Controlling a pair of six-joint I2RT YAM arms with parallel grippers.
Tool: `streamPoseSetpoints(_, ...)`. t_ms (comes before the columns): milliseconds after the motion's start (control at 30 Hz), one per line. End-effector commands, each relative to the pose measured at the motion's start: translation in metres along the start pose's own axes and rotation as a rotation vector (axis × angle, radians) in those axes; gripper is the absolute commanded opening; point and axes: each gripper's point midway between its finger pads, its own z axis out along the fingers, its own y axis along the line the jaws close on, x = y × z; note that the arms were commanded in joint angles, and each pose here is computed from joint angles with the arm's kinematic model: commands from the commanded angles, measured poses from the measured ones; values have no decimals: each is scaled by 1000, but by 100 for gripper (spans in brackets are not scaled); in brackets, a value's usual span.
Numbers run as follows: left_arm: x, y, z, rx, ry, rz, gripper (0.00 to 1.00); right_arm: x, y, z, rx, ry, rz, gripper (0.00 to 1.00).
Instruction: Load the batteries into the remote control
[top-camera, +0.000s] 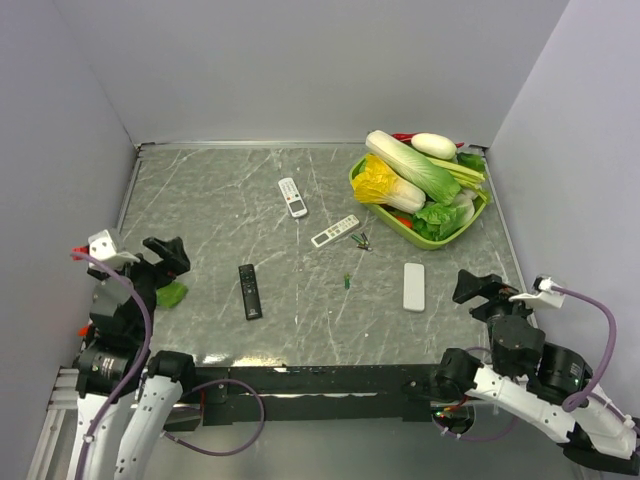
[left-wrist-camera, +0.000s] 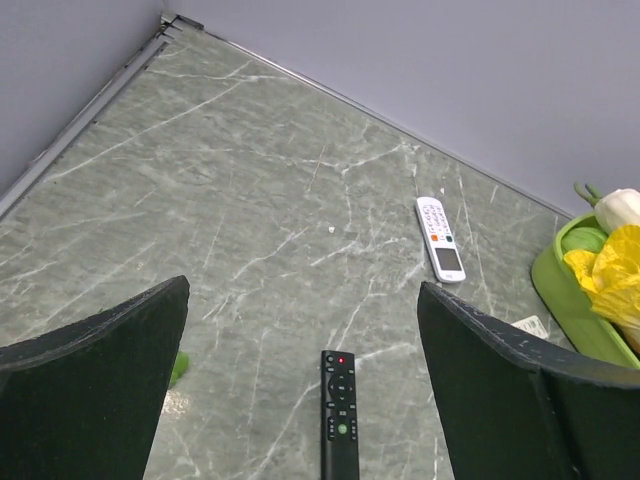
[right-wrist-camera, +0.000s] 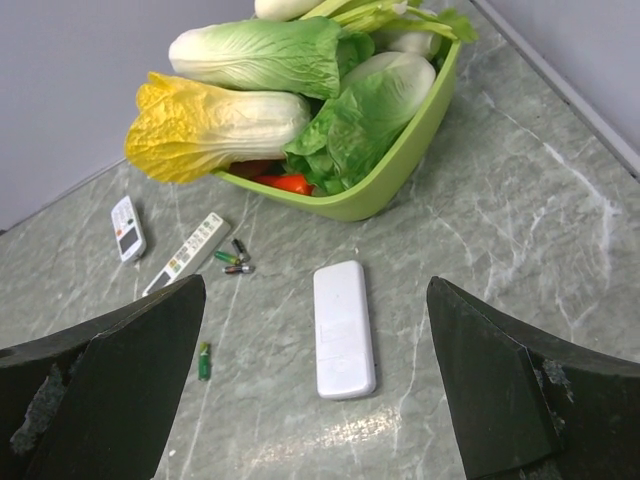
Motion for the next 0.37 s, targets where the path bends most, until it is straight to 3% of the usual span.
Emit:
streamPoseSetpoints(0, -5, 6, 1, -12, -64, 10, 100, -2, -2, 1, 41, 6, -56, 100)
streamPoseSetpoints(333, -5, 1, 2, 17, -73, 22, 100, -1, 9, 2, 21, 33, -91, 100)
